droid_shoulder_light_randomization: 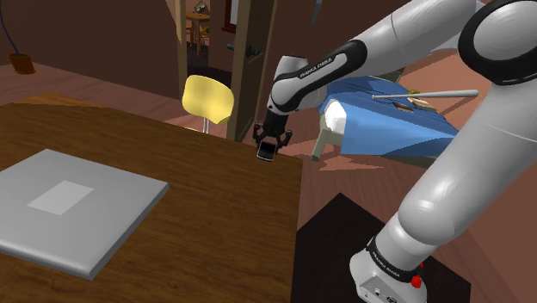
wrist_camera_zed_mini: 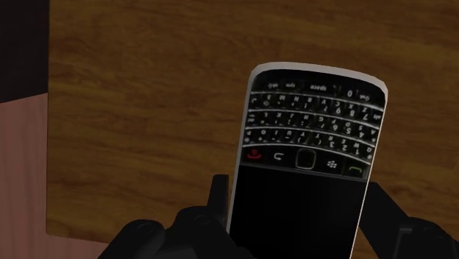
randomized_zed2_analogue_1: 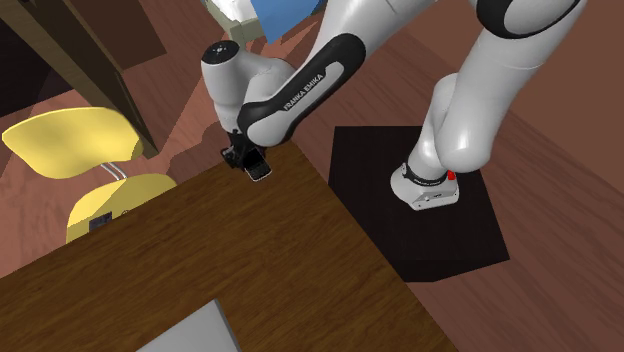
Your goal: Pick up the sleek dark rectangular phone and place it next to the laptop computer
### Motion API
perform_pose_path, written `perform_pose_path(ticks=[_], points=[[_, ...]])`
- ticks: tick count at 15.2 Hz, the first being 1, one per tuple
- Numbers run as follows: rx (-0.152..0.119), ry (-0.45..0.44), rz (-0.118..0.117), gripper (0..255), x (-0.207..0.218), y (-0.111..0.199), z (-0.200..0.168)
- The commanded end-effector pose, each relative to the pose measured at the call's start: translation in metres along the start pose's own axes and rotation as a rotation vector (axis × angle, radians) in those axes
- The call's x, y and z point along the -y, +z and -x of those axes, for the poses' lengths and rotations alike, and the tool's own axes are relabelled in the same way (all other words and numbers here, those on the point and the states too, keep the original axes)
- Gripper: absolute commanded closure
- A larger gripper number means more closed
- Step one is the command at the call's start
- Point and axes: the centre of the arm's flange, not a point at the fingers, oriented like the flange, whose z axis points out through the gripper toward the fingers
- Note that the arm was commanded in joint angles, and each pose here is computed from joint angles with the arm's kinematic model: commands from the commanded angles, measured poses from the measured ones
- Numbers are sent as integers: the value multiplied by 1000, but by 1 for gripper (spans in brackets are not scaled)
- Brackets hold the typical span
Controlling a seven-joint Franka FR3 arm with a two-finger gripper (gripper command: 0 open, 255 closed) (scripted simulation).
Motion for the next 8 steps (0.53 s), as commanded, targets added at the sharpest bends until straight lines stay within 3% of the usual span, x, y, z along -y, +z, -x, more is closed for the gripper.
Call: perform_pose_path(ticks=[1, 8], points=[[0, 0, 0, 255, 0, -10, 0], [0, 0, 0, 255, 2, -45, 1]])
